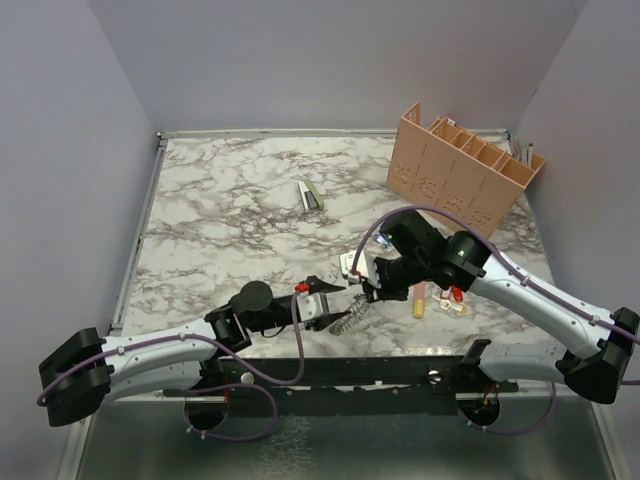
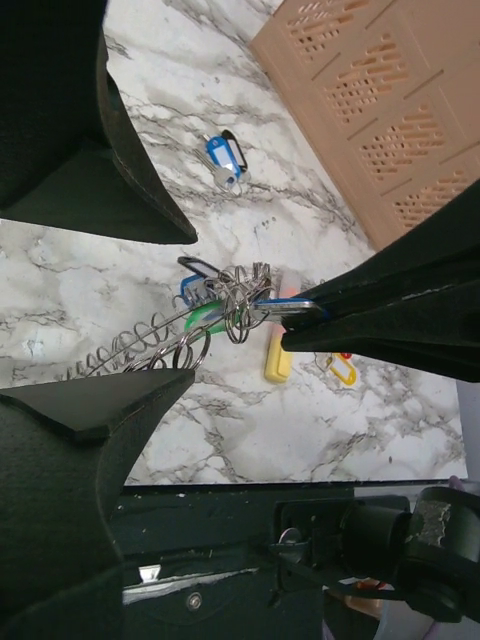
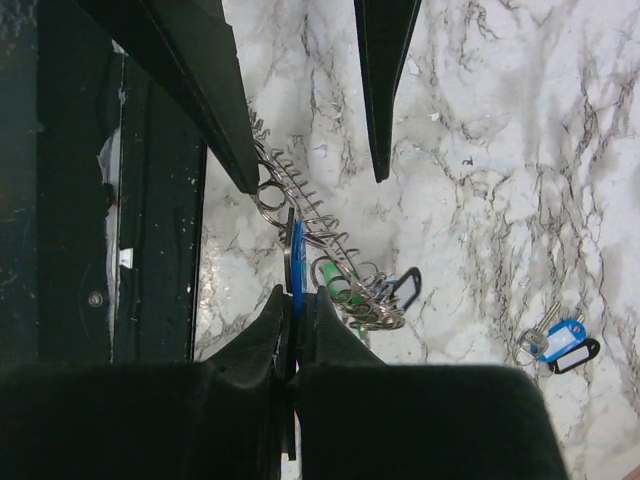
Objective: Remove the keys from the keyring
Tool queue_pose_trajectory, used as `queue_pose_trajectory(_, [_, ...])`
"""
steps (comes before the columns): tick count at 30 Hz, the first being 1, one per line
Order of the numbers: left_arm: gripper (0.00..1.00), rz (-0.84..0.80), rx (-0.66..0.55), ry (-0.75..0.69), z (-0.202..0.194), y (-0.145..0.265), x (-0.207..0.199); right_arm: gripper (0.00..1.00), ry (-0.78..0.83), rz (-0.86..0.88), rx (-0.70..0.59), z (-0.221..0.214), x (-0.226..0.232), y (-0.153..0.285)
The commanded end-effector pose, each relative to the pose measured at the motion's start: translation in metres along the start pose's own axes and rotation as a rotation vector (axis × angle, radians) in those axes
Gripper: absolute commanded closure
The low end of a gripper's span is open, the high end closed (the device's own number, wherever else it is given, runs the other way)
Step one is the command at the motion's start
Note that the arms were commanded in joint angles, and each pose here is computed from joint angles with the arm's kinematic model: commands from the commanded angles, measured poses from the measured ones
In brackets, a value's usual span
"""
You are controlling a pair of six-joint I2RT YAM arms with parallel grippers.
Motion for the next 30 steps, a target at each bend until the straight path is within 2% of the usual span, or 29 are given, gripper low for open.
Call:
queue_pose_trajectory(1, [0.47,-0.075,-0.002,-0.018,0.006,-0.004,-0.003,0.99,0.045,0.014,-0.007,0.006,0.001,-0.003])
queue_pose_trajectory(13, [0.47,-0.174,0.02,-0.003,0.002,-0.007,-0.007,0.99,0.084,0.028,-0.041,0.012,0.01,-0.003])
queue_pose_trajectory(19, [0.47,-0.166,-0.011,-0.009,0.007,-0.001,-0.005,0.99,0.104,-0.085,0.001,0.001,0.013,0.002])
queue_pose_trajectory(23, [0.47,-0.161,-0.039,-0.021,0.012,0.004,-0.005,0.99,0.132,-0.168,-0.03,0.0,0.012,0.006])
queue_pose_trajectory(30, [0.46,-0.197,-0.051,-0.021,0.017,0.004,-0.004,0.99,0.167,-0.14,-0.048,0.008,0.008,0.009])
Point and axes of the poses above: each gripper's point midway between its finger pads, its own y axis back along the fingers, its own x axis along the line the jaws close on, z = x × y, the point moved 10 cm from there along y, back along the fingers, and after that the axes turned 12 degrees about y, right-handed, at the moved point
